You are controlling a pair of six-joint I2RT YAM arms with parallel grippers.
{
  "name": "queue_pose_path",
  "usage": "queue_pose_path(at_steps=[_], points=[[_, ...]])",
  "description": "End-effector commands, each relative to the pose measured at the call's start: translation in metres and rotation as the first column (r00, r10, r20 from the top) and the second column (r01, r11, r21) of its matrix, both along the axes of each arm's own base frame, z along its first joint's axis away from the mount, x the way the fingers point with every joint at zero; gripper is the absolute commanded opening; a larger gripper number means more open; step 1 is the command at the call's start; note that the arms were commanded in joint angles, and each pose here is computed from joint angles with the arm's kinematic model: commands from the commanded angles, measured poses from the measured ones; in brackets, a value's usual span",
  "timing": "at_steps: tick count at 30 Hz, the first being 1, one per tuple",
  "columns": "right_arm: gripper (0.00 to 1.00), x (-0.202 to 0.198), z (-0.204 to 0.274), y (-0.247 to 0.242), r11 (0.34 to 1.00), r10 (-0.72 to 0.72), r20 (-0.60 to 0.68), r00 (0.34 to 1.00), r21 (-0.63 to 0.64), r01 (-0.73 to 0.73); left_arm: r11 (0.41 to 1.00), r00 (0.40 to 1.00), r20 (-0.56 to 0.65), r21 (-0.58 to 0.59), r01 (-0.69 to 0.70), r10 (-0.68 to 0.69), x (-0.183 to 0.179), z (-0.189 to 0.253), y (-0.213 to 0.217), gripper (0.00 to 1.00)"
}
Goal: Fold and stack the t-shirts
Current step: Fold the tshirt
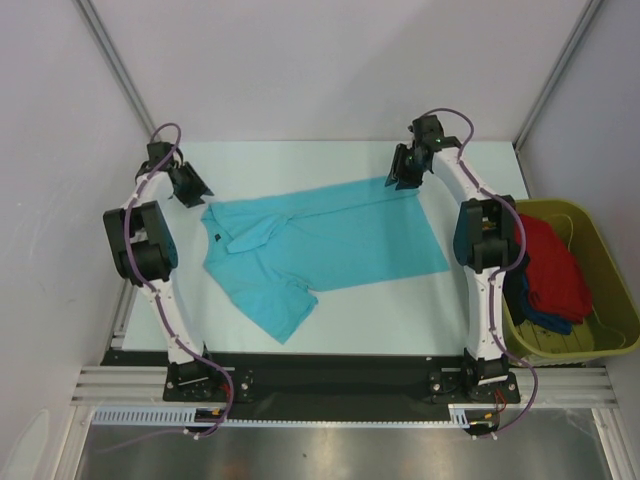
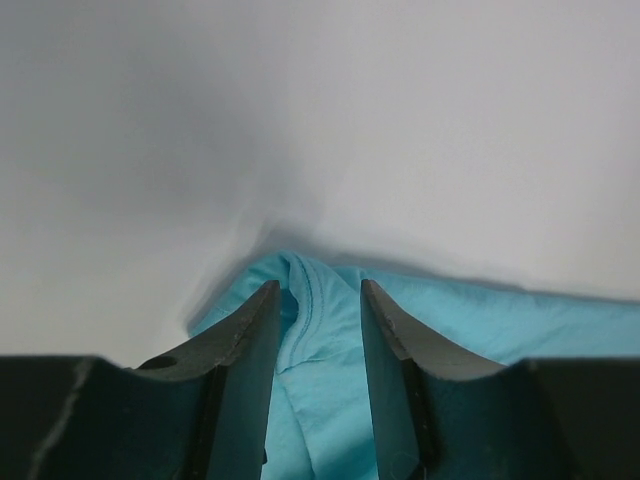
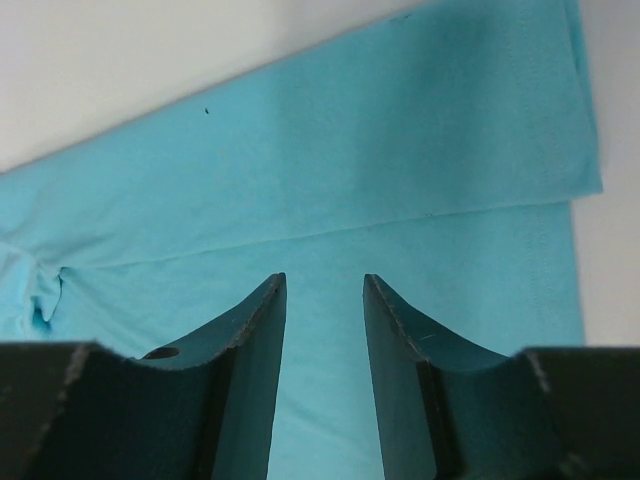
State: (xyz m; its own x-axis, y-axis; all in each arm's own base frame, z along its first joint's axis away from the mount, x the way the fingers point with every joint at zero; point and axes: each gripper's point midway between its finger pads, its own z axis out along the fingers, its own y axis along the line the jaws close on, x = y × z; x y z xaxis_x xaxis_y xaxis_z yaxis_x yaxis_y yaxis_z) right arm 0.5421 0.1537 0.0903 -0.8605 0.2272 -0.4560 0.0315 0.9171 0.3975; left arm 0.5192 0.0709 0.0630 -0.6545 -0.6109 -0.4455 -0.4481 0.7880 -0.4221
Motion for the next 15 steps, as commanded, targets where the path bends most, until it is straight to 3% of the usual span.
queue_pose_path(at_steps=[1, 6, 9, 10, 12, 15], points=[[0.42, 0.004, 0.046, -0.007, 1.0, -0.015, 0.094, 0.995, 0.029, 0.012, 1.0, 1.0, -0.002, -0.026, 0.015, -0.015, 0.001, -0.005, -0.003, 0.43], [0.42, -0.002, 0.044, 0.002, 0.999, -0.003, 0.08, 0.997, 0.044, -0.001, 0.998, 1.0, -0.008, -0.063, 0.012, -0.013, 0.003, -0.018, -0.007, 0.38], [0.42, -0.011, 0.043, 0.026, 0.996, 0.033, 0.072, 0.997, 0.08, -0.039, 0.997, 1.0, -0.009, -0.08, 0.02, -0.02, 0.008, -0.025, -0.01, 0.24], [0.43, -0.013, 0.044, 0.037, 0.993, 0.053, 0.077, 0.996, 0.099, -0.061, 0.997, 1.0, -0.008, -0.078, 0.02, -0.021, 0.009, -0.026, -0.009, 0.13], [0.42, -0.02, 0.041, 0.059, 0.985, 0.057, 0.053, 0.997, 0.16, -0.065, 0.998, 1.0, -0.02, -0.057, 0.023, -0.024, 0.014, -0.032, -0.004, 0.0], [0.41, -0.035, 0.035, 0.102, 0.955, 0.09, 0.009, 0.996, 0.284, -0.089, 1.0, 0.999, -0.025, -0.011, 0.021, -0.021, 0.021, -0.031, 0.006, 0.0]])
